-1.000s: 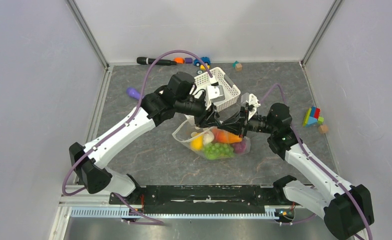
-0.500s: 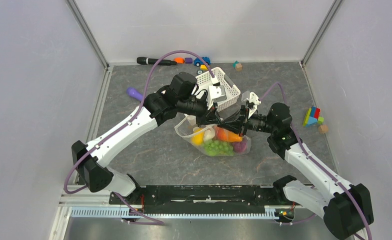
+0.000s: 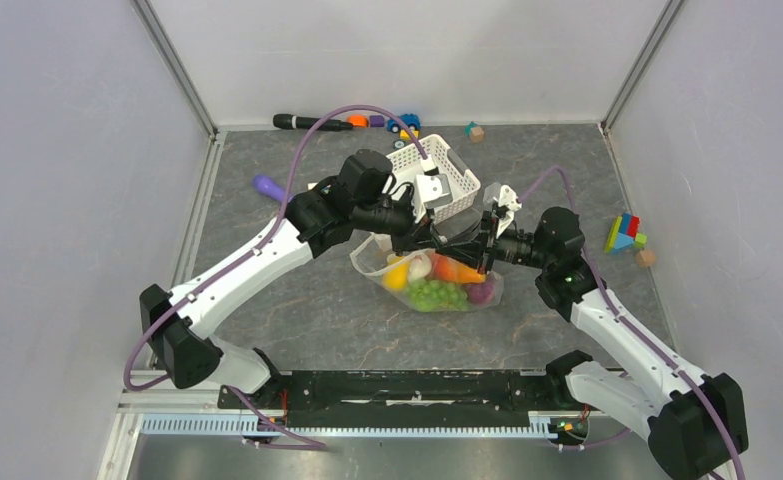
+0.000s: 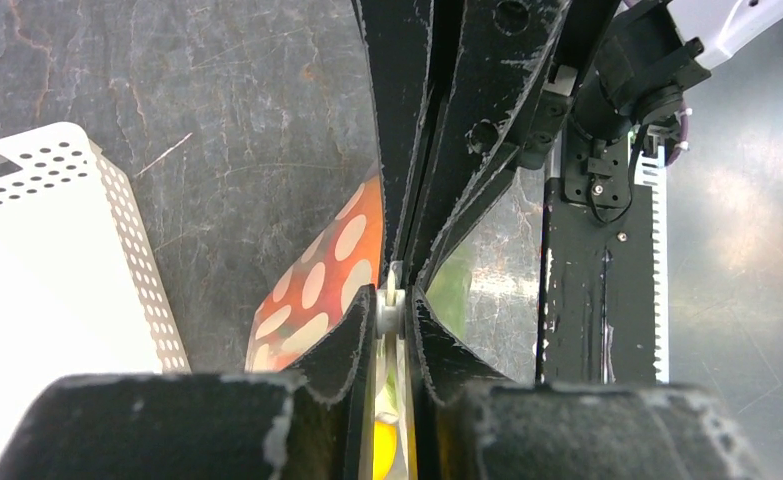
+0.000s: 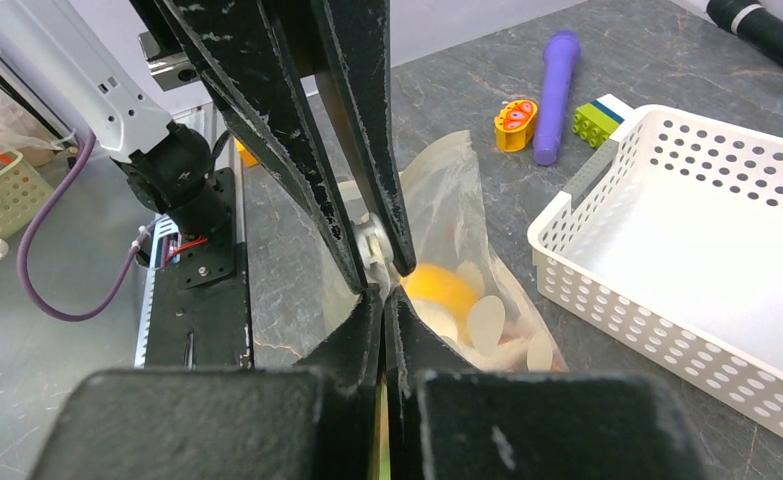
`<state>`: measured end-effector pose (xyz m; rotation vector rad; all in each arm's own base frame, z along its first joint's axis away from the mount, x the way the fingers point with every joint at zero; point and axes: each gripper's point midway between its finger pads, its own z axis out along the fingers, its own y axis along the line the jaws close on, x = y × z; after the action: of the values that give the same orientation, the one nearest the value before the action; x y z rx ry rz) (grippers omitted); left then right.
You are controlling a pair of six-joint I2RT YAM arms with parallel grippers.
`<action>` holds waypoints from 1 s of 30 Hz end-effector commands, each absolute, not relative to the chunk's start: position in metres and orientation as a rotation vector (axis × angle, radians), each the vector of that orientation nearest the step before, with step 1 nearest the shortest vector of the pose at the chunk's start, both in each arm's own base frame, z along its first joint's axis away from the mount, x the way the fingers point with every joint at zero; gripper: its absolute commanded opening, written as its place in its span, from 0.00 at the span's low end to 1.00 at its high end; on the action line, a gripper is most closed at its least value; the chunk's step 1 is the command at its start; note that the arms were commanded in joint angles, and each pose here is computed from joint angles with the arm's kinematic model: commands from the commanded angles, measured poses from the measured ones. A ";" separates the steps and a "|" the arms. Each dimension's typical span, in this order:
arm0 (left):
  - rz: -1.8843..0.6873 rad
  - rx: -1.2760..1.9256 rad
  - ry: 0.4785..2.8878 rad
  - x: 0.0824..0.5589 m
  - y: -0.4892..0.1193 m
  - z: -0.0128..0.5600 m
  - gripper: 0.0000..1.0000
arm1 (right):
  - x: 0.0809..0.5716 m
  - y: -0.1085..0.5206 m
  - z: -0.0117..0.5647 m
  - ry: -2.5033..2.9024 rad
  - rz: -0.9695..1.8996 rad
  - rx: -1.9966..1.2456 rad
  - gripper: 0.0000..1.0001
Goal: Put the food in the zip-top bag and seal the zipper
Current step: Zip the zipper food storage bag at the center of the board.
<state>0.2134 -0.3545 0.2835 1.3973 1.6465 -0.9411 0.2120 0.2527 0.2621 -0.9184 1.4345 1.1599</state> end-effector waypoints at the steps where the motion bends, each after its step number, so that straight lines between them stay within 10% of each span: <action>1: -0.836 1.341 1.725 0.223 -0.339 0.271 0.02 | 0.215 0.249 0.304 1.295 1.068 -0.921 0.00; 30: -0.776 1.275 1.842 0.217 -0.316 0.253 0.02 | 0.235 0.229 0.312 1.317 0.967 -0.816 0.00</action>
<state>0.2193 -0.3419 0.2689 1.3169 1.6975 -0.8432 0.2226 0.2404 0.2606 -0.8628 1.4703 1.0742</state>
